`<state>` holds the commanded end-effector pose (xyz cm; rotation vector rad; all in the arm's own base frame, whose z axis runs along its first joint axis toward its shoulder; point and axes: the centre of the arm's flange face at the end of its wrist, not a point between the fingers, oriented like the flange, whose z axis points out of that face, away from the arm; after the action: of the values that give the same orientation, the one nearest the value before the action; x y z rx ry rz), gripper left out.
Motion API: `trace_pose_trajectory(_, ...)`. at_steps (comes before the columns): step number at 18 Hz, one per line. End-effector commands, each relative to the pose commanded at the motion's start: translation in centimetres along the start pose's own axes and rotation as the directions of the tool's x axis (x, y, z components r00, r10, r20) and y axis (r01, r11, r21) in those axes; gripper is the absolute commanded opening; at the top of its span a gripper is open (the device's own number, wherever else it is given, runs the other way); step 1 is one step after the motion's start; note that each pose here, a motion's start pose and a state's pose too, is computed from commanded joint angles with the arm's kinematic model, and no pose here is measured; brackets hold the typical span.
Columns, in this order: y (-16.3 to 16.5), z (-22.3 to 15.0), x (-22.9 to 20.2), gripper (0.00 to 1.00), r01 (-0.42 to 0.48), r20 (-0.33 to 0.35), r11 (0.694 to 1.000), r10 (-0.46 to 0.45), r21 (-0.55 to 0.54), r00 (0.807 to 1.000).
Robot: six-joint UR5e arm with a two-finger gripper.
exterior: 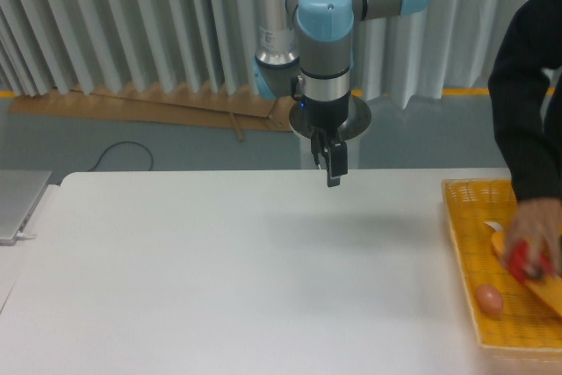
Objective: Place the bread in the basket
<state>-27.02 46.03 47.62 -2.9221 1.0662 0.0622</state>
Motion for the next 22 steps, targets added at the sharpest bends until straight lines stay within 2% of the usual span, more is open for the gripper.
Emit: trace_pose_trajectory(22, 0.3, -0.07, -0.16, 1.0, 0.006, 0.012, 1.0, -0.006, 0.001, 1.0)
